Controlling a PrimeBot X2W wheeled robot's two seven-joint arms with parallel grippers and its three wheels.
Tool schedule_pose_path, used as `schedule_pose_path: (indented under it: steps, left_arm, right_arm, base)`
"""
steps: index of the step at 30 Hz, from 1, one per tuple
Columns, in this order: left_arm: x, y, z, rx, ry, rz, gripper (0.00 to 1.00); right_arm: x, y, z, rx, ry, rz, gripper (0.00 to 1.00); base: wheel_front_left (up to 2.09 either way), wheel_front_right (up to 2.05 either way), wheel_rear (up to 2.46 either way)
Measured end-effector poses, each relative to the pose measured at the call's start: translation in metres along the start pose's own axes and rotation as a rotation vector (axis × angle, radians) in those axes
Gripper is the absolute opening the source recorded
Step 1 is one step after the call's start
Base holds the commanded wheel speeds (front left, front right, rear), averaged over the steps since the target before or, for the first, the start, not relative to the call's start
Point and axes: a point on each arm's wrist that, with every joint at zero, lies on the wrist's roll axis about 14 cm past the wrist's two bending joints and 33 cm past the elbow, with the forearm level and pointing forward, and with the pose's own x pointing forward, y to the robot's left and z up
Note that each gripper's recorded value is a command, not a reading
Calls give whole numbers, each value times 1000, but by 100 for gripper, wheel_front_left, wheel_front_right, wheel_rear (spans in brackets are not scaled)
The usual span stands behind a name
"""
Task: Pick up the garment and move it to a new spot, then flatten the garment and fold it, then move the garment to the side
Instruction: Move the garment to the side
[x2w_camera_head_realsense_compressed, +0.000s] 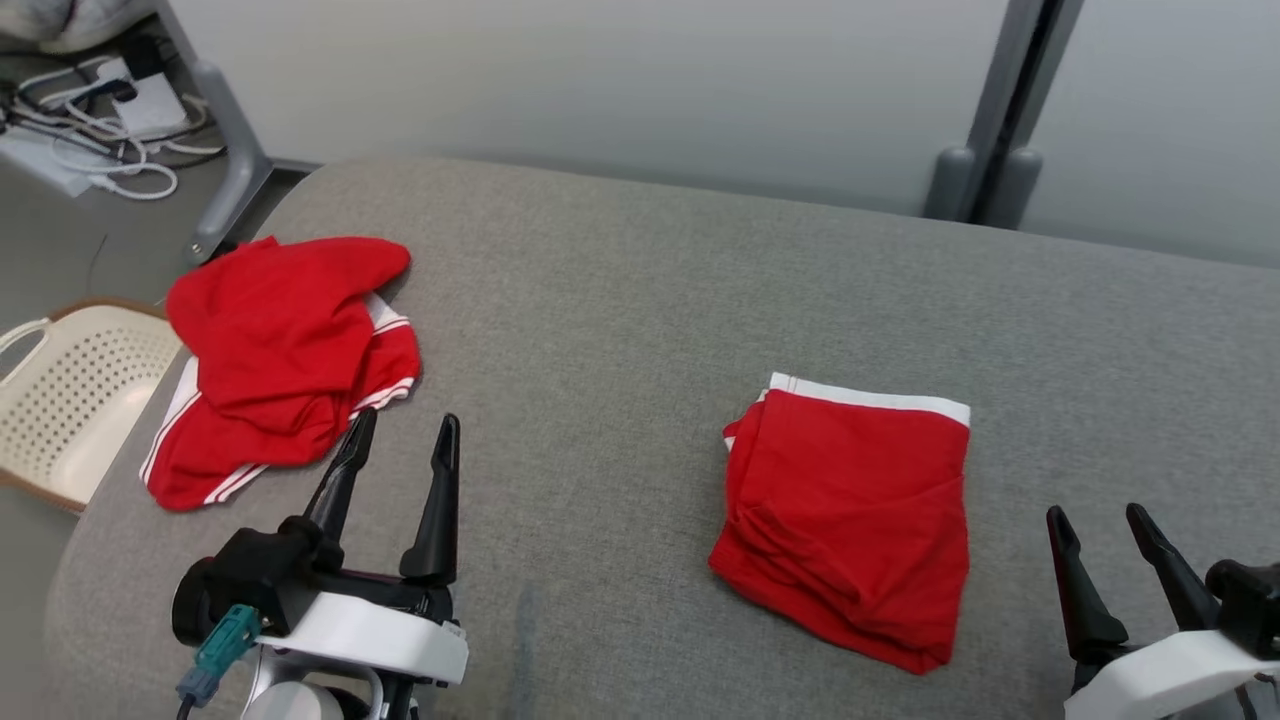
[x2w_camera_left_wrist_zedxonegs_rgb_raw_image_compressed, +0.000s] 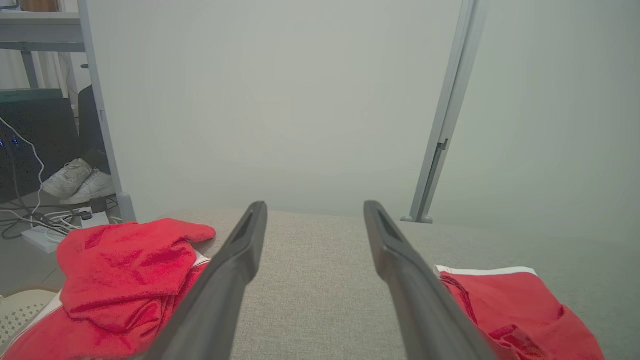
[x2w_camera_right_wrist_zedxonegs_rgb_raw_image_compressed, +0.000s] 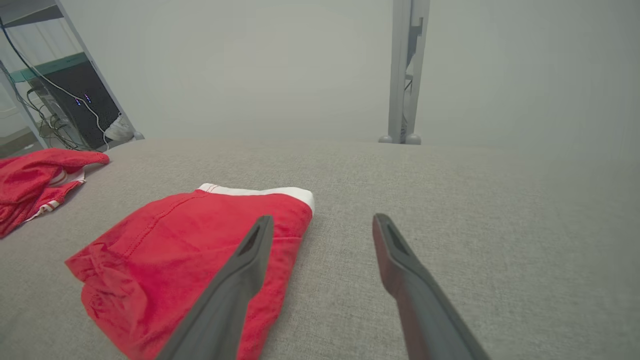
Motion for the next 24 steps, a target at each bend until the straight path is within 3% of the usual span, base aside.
schedule_pose_path:
  steps: [10, 15, 20, 21, 22, 23, 24]
  left_arm:
    - [2, 30, -13, 14, 22, 116, 100]
    - [1, 38, -18, 20, 37, 144, 100]
    - [2, 37, -18, 18, 33, 141, 100]
    - [3, 36, -18, 17, 32, 137, 100]
    - [4, 35, -18, 15, 31, 132, 100]
    - [5, 32, -19, 15, 32, 122, 100]
    - [6, 31, -19, 15, 32, 117, 100]
  right_arm:
    - [48, 42, -73, 44, 221, 153, 100]
    - [48, 53, -112, 41, 342, 194, 100]
    - [45, 56, -125, 55, 394, 201, 100]
    - [45, 57, -126, 54, 403, 203, 71]
    - [45, 58, -126, 63, 405, 205, 32]
    - [45, 58, -127, 70, 410, 205, 0]
    - [45, 57, -127, 72, 412, 202, 0]
  base:
    - [0, 0, 0]
    - [0, 0, 0]
    - [0, 0, 0]
    - [0, 0, 0]
    - [0, 0, 0]
    - [0, 0, 0]
    - [0, 0, 0]
